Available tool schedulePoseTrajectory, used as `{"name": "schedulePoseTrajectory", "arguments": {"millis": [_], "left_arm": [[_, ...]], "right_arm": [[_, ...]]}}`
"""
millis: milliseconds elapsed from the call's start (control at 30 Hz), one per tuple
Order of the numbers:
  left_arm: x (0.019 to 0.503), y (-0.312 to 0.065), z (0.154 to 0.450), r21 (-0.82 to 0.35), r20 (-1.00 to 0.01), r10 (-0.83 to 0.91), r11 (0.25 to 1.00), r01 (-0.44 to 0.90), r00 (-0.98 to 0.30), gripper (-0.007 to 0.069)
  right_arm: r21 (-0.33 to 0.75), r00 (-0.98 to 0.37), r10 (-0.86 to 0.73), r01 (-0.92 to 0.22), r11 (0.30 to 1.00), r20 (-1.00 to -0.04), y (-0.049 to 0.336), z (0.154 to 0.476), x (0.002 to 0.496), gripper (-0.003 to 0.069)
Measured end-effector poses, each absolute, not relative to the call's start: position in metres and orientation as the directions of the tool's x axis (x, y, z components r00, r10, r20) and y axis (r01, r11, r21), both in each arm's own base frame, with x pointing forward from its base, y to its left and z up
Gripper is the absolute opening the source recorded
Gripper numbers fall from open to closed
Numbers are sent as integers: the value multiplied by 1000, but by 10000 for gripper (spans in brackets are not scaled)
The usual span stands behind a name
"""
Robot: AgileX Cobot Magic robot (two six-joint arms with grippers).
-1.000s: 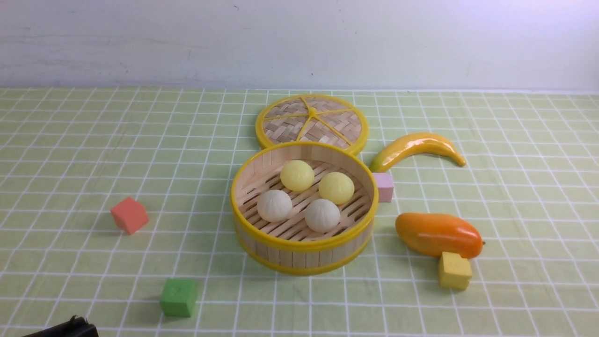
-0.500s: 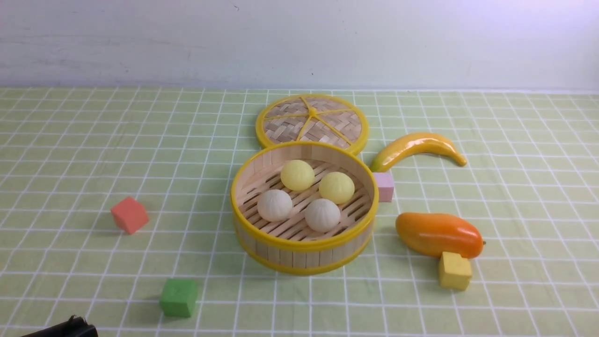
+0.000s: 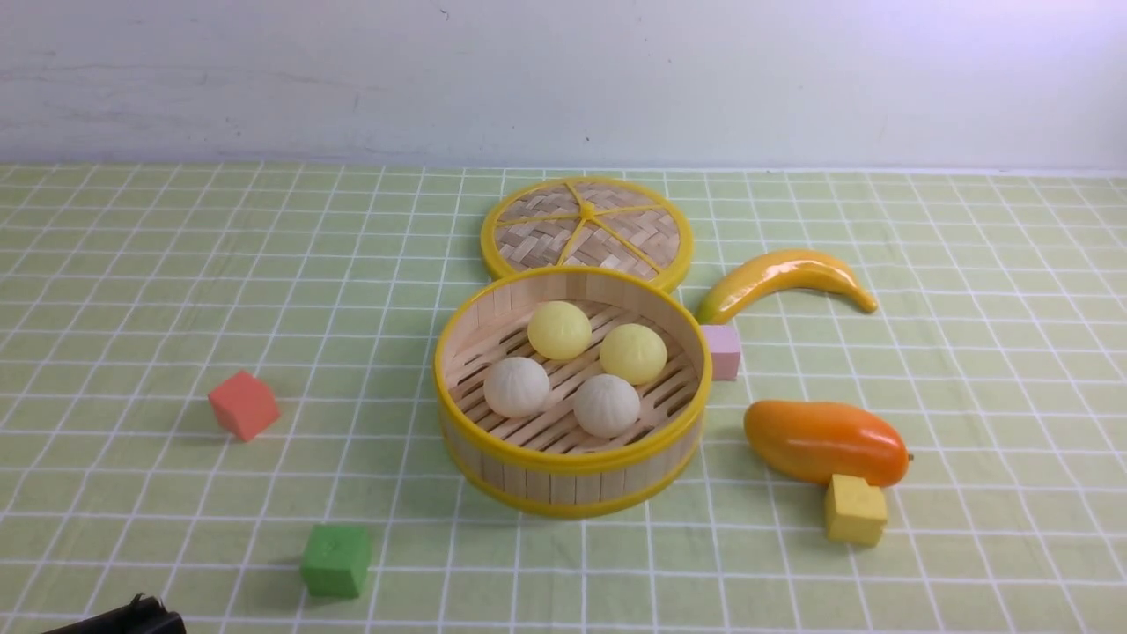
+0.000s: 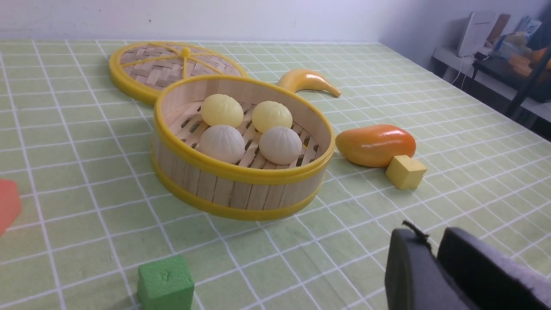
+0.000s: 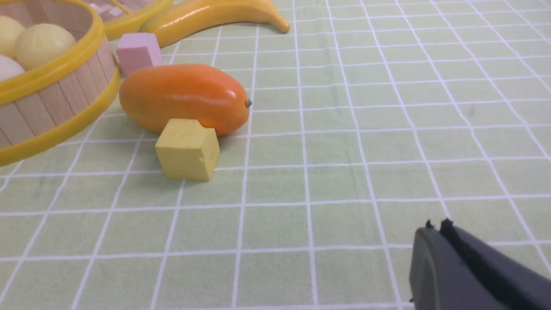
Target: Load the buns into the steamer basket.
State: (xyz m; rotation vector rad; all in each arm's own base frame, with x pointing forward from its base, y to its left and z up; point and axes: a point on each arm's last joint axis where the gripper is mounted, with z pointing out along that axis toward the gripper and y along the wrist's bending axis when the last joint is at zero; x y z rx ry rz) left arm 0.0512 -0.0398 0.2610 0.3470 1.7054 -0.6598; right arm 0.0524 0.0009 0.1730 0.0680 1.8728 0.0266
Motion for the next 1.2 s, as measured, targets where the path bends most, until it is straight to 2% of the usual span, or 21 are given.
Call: {"name": "schedulePoseTrajectory", "arguments": {"millis": [333, 433, 500, 533, 633, 667, 700, 767, 800, 967, 1200], "left_arm": [[52, -39, 261, -223, -967, -109, 798, 560, -230, 97], [55, -38, 258, -172, -983, -102, 816, 552, -155, 99], [57, -36, 256, -155, -988, -116, 841, 519, -106, 99], [58, -29, 251, -145, -989, -142, 882, 448, -41, 87], [58, -21, 241, -161, -985, -170, 927, 340, -5, 55], [57, -15, 231, -189, -980, -198, 947, 261, 8, 16], [56, -11, 220, -213, -976, -218, 957, 199, 4, -8], [56, -9, 209, -237, -971, -238, 959, 156, -10, -13], [56, -7, 197, -265, -963, -259, 959, 102, -70, -13], [52, -7, 170, -283, -912, -262, 959, 22, -314, -13], [52, -7, 170, -317, -898, -297, 949, 8, -323, -13]], "right_arm": [[54, -297, 62, 34, 998, -953, 1, 173, 52, -1], [54, -297, 62, 34, 998, -953, 1, 173, 52, 1], [54, -297, 62, 34, 998, -953, 1, 173, 52, 3], [54, -297, 62, 34, 998, -953, 1, 173, 52, 4], [54, -297, 62, 34, 998, -953, 1, 173, 52, 6], [54, -297, 62, 34, 998, -953, 1, 173, 52, 8], [54, -297, 62, 34, 998, -953, 1, 173, 52, 9], [54, -297, 62, 34, 998, -953, 1, 173, 52, 11], [54, -298, 62, 34, 998, -953, 1, 173, 52, 12], [54, -298, 62, 34, 998, -953, 1, 173, 52, 16], [54, -298, 62, 34, 998, -953, 1, 173, 52, 23]]}}
